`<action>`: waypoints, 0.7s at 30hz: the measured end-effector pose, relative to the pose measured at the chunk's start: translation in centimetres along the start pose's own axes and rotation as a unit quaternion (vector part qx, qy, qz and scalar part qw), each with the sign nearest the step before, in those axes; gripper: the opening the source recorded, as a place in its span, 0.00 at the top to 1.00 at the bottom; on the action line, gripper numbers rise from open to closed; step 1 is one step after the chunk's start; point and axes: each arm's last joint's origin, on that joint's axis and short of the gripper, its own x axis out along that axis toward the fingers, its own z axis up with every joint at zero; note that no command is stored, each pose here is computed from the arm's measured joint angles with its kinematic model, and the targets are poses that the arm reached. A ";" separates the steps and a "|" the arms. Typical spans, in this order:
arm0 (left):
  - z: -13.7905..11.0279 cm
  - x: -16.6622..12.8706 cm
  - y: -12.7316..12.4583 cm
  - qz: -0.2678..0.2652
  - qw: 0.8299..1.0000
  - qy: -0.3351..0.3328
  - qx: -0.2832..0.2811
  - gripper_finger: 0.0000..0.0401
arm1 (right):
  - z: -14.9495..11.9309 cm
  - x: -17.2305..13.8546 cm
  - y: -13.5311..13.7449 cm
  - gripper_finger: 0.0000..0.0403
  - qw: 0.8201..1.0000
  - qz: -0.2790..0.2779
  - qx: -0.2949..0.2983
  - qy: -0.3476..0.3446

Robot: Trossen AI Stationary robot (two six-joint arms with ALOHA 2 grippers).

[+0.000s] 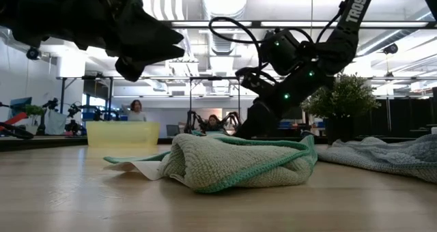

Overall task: Roll microfiber towels into tight, uniform cylinder then place into a basket
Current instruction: Fold the green towel

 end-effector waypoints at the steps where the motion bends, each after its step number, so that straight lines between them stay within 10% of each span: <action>1: -0.1 -0.1 -0.1 -0.002 1.000 0.002 0.001 0.67 | -0.1 0.0 0.0 0.62 1.000 0.000 0.003 0.001; 21: -1.7 1.4 -0.7 0.021 1.000 -0.016 0.003 0.67 | -0.9 -0.2 0.0 0.62 1.000 0.001 0.001 0.000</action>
